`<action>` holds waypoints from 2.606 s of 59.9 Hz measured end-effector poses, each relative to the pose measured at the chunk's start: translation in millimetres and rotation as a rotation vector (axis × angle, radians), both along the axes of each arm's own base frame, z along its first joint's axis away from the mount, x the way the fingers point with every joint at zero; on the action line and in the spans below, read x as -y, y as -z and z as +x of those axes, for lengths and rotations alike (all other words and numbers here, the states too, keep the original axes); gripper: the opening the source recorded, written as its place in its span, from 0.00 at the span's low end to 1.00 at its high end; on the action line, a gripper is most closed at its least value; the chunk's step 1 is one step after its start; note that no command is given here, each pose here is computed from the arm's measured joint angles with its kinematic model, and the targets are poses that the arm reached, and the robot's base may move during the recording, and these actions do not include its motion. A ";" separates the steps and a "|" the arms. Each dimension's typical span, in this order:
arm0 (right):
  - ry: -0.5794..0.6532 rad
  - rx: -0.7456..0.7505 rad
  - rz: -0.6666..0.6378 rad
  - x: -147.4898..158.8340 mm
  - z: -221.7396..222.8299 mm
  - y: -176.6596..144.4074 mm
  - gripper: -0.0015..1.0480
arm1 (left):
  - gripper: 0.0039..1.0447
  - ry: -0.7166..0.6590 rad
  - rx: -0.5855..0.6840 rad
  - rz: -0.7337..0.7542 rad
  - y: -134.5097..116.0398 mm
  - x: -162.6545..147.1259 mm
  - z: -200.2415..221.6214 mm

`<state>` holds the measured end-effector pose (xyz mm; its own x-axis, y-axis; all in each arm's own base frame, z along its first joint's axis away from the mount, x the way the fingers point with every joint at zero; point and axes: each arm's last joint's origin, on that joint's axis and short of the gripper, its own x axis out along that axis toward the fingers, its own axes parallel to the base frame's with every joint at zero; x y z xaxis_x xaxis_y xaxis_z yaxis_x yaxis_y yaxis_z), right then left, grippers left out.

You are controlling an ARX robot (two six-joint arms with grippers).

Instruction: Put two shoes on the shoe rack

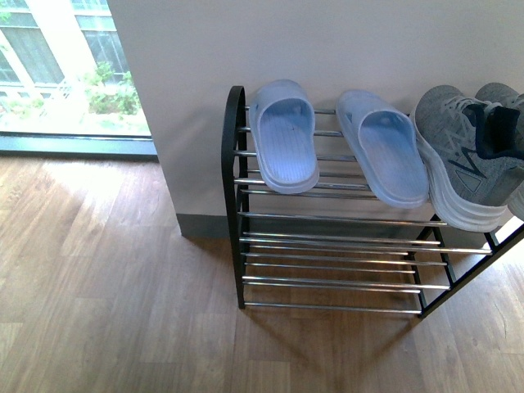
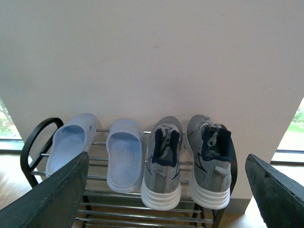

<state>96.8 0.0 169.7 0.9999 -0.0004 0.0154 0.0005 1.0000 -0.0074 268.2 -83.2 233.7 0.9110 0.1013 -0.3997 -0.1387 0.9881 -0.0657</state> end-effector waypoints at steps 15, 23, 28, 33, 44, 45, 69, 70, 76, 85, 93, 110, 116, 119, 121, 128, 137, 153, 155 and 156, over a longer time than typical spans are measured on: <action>0.000 0.000 0.000 0.0 0.0 0.0 0.91 | 0.47 0.117 0.424 0.050 7.7 -56.9 -108.2; 0.000 0.000 0.000 0.0 0.0 0.0 0.91 | 0.26 0.123 0.406 0.072 24.9 -63.7 -117.5; 0.000 0.000 0.000 0.0 0.0 0.0 0.91 | 0.13 0.131 0.395 0.076 33.2 -66.6 -121.9; 0.000 0.000 0.000 0.0 0.0 0.0 0.91 | 0.01 0.130 0.402 0.078 36.4 -69.1 -126.0; 0.000 0.000 0.000 0.0 0.0 0.0 0.91 | 0.01 0.133 0.406 0.081 44.1 -80.6 -134.3; 0.000 0.000 0.000 0.0 0.0 0.0 0.91 | 0.01 0.125 0.405 0.082 45.1 -81.6 -135.2; 0.000 0.000 0.000 0.0 0.0 0.0 0.91 | 0.01 0.124 0.410 0.083 56.0 -82.8 -149.4; 0.000 0.000 0.000 0.0 0.0 0.0 0.91 | 0.01 0.125 0.411 0.083 56.8 -82.8 -149.8; 0.000 0.000 0.000 0.0 0.0 0.0 0.91 | 0.01 0.124 0.419 0.084 62.6 -82.8 -152.3; 0.000 0.000 0.000 0.0 0.0 0.0 0.91 | 0.01 0.124 0.423 0.084 62.2 -82.8 -155.6; 0.000 0.000 0.000 0.0 0.0 0.0 0.91 | 0.01 0.124 0.423 0.084 62.5 -82.8 -158.0; 0.000 0.000 0.000 0.0 0.0 0.0 0.91 | 0.01 0.125 0.403 0.083 66.6 -82.8 -169.7; 0.000 0.000 0.000 0.0 0.0 0.0 0.91 | 0.01 0.124 0.404 0.084 66.7 -82.9 -170.3; 0.000 0.000 0.000 0.0 0.0 0.0 0.91 | 0.01 0.124 0.404 0.084 66.7 -82.9 -170.3; 0.000 0.000 0.000 0.0 0.0 0.0 0.91 | 0.01 0.125 0.404 0.083 66.7 -82.9 -170.3; 0.000 0.000 0.000 0.0 0.0 0.0 0.91 | 0.01 0.124 0.405 0.084 66.6 -82.9 -170.3; 0.000 0.000 0.000 0.0 0.0 0.0 0.91 | 0.28 0.124 0.404 0.084 66.7 -82.9 -170.3; 0.000 -0.001 0.000 0.0 0.1 0.1 0.91 | 0.82 0.124 0.405 0.084 66.6 -82.9 -170.3; 0.000 -0.001 0.000 0.0 0.1 0.1 0.91 | 0.89 0.124 0.405 0.084 66.6 -82.9 -170.3; 0.000 -0.001 0.000 0.0 0.1 0.1 0.91 | 0.92 0.124 0.404 0.084 66.6 -82.9 -170.3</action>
